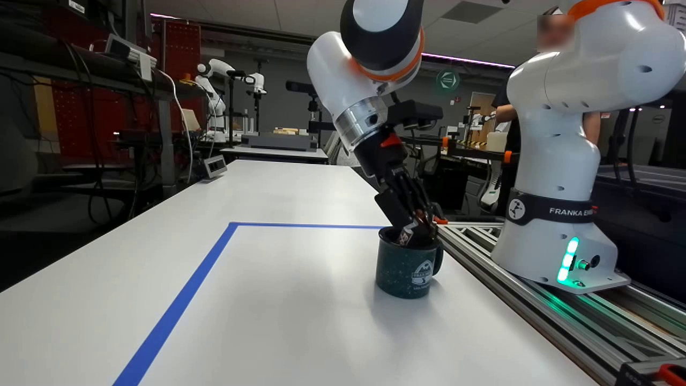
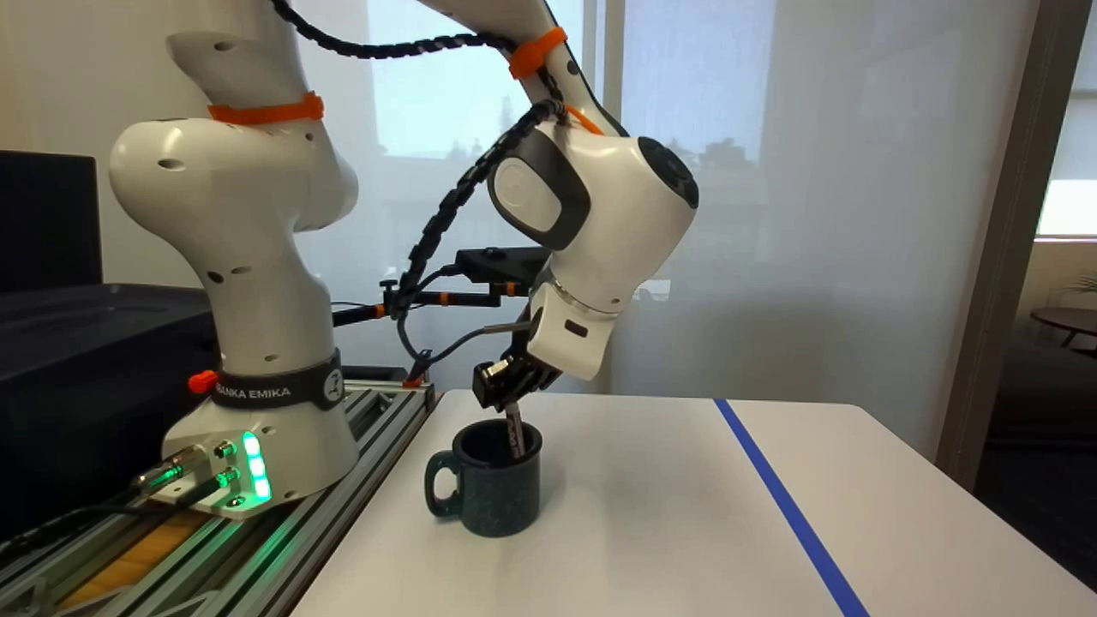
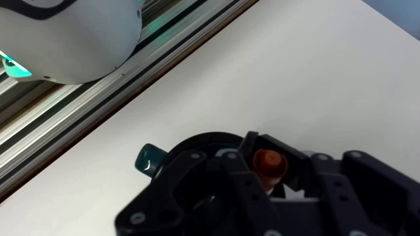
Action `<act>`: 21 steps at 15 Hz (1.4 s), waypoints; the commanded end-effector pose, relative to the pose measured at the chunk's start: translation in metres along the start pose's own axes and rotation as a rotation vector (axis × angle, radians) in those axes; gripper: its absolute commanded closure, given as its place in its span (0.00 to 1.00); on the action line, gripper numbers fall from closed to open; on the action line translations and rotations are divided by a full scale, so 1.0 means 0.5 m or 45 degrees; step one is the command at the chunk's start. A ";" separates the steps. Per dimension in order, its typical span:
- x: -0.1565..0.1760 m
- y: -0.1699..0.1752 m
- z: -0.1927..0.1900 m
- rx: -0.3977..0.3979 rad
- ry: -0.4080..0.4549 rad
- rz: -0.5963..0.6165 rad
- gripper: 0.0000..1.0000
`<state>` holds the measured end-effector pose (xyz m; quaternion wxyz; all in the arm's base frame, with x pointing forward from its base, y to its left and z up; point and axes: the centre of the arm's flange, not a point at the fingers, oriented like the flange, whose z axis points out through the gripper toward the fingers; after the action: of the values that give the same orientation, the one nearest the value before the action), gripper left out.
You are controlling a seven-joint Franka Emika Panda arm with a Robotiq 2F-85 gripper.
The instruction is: Remove the marker from the mug
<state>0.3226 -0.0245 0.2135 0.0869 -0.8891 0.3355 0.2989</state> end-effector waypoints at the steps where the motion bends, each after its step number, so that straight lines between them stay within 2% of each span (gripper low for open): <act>1: -0.068 0.041 -0.031 -0.012 0.032 0.002 0.98; 7: -0.099 0.054 -0.067 -0.020 0.030 0.000 0.98; 8: -0.100 0.057 -0.069 -0.016 0.029 0.009 0.87; 9: -0.096 0.060 -0.071 -0.006 0.034 0.018 0.66; 11: -0.080 0.072 -0.070 -0.003 0.028 0.040 0.61; 19: -0.044 0.129 -0.065 -0.038 0.073 0.229 0.02; 21: -0.041 0.135 -0.064 -0.049 0.079 0.264 0.00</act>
<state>0.3077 -0.0772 0.2583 0.0496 -0.8661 0.4026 0.2921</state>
